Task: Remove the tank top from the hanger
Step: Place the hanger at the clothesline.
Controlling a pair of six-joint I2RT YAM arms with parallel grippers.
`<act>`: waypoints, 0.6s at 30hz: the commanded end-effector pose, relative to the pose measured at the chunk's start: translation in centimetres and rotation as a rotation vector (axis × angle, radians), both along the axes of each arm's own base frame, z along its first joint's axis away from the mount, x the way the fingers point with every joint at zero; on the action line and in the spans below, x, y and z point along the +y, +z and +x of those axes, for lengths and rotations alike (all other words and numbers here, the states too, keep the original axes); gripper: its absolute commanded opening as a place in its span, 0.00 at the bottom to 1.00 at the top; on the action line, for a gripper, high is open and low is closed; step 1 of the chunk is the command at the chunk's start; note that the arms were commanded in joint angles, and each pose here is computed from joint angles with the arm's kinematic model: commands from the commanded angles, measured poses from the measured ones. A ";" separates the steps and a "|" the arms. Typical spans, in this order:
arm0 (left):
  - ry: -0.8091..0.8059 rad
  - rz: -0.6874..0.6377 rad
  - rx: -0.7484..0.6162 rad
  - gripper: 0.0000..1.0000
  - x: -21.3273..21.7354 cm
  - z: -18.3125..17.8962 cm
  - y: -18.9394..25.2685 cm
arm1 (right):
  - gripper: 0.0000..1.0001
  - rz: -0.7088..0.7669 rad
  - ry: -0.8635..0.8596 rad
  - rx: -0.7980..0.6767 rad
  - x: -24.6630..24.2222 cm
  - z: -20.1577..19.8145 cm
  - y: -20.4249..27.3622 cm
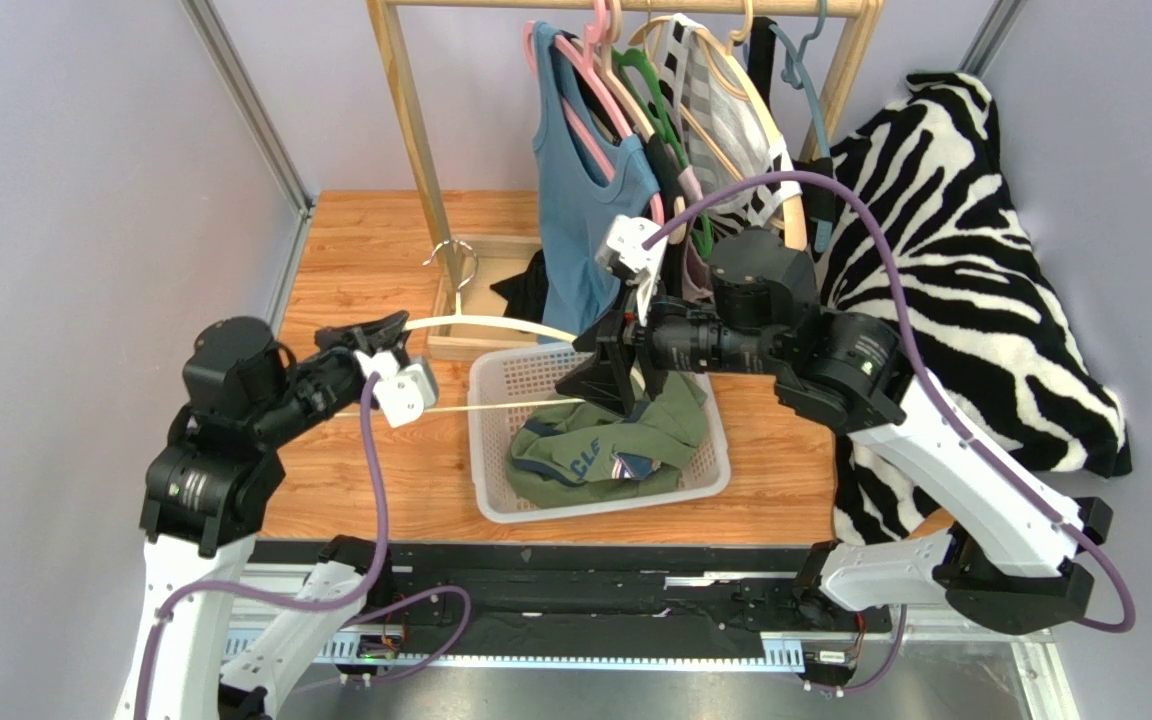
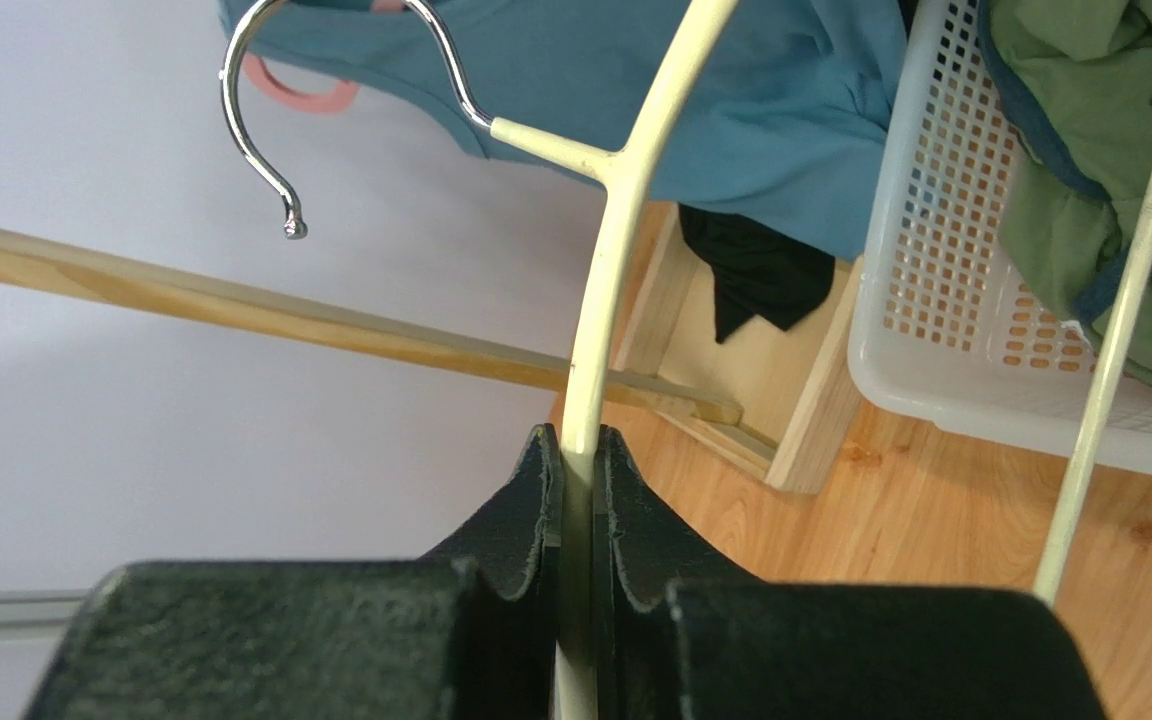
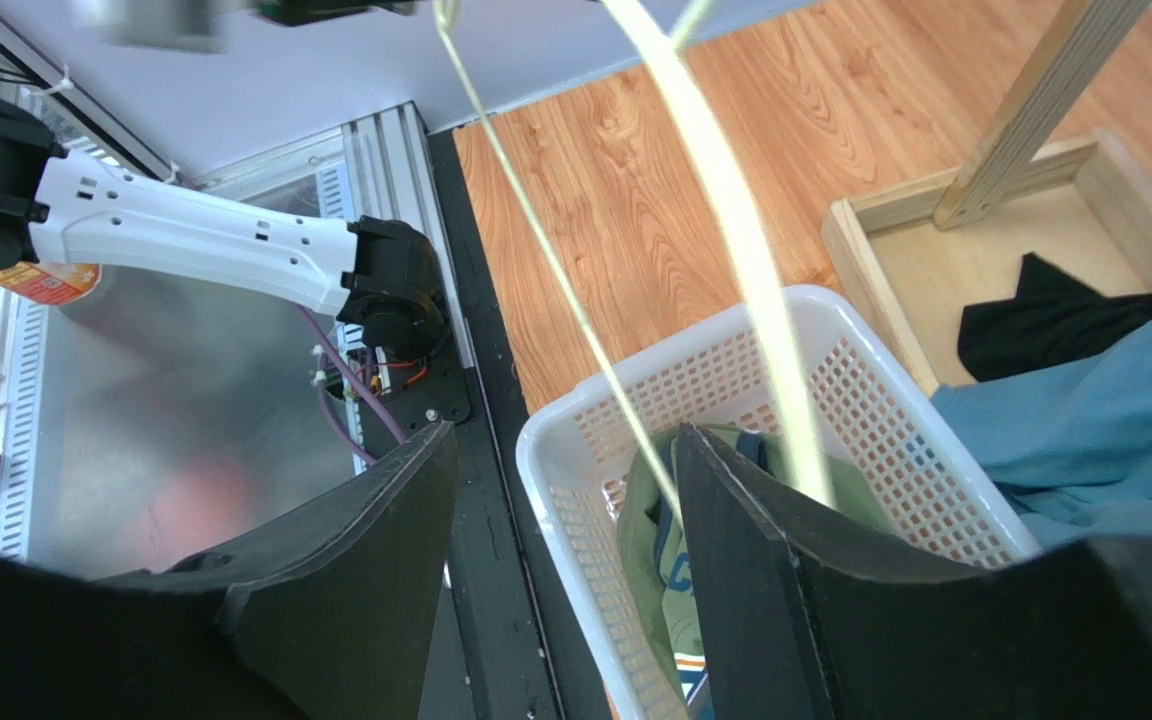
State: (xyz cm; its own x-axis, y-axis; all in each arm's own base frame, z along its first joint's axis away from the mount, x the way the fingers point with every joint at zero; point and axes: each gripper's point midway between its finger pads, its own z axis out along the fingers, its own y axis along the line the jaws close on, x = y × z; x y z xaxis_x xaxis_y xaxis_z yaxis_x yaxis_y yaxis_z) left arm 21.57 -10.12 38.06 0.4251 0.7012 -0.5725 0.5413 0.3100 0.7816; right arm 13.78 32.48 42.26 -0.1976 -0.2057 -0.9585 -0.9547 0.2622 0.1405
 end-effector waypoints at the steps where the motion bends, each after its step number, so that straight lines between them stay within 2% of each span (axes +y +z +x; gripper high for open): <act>1: -0.129 0.014 -0.228 0.00 -1.1 -2.7 3.1 | 0.60 0.000 0.062 0.072 0.3 -0.7 -0.6; 3: -0.127 0.013 -0.323 0.00 -0.8 -3.7 4.2 | 0.60 0.001 0.066 0.099 0.4 -0.3 -1.2; 13: -0.152 -0.009 -0.312 0.00 -1.0 -4.9 5.1 | 0.59 -0.019 0.066 0.167 0.2 0.0 -3.6; 16: -0.148 -0.015 -0.311 0.00 -1.0 -4.8 5.4 | 0.51 -0.012 0.076 0.176 0.3 -0.2 -3.8; 18: -0.142 -0.024 -0.303 0.00 -1.0 -4.6 5.7 | 0.40 -0.019 0.082 0.193 0.4 -0.3 -4.3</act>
